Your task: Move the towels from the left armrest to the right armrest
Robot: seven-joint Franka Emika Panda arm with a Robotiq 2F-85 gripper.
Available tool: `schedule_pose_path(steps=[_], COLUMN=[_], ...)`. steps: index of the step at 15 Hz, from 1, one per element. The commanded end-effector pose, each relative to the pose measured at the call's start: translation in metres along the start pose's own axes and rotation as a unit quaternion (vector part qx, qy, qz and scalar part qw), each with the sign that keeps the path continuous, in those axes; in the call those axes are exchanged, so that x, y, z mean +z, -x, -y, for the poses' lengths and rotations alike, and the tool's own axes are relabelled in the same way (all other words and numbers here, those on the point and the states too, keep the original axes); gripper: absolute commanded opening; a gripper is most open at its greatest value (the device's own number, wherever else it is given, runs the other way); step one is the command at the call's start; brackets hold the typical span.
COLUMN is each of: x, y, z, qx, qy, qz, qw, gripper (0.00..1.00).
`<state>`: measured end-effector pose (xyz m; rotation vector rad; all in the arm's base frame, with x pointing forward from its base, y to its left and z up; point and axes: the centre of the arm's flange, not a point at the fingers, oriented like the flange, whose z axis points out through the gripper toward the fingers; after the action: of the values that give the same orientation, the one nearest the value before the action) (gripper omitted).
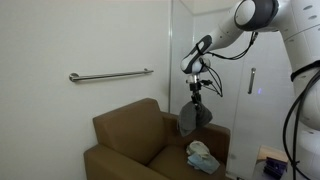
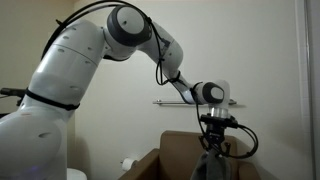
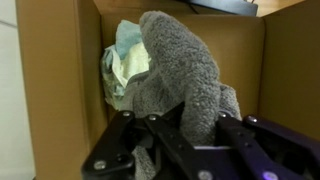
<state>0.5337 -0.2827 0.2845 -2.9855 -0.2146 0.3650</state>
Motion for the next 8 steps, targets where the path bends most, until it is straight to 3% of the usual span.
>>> schedule_pose_path(steps=[1, 8], x=[-0.024, -0.026], y=[0.013, 0.016], z=[-0.04, -0.121], qx=[0.061, 0.132], qy=[0.011, -0.007], qz=[-0.059, -0.087], qw=[0.9963, 0.9874], gripper=[0.04, 0.04])
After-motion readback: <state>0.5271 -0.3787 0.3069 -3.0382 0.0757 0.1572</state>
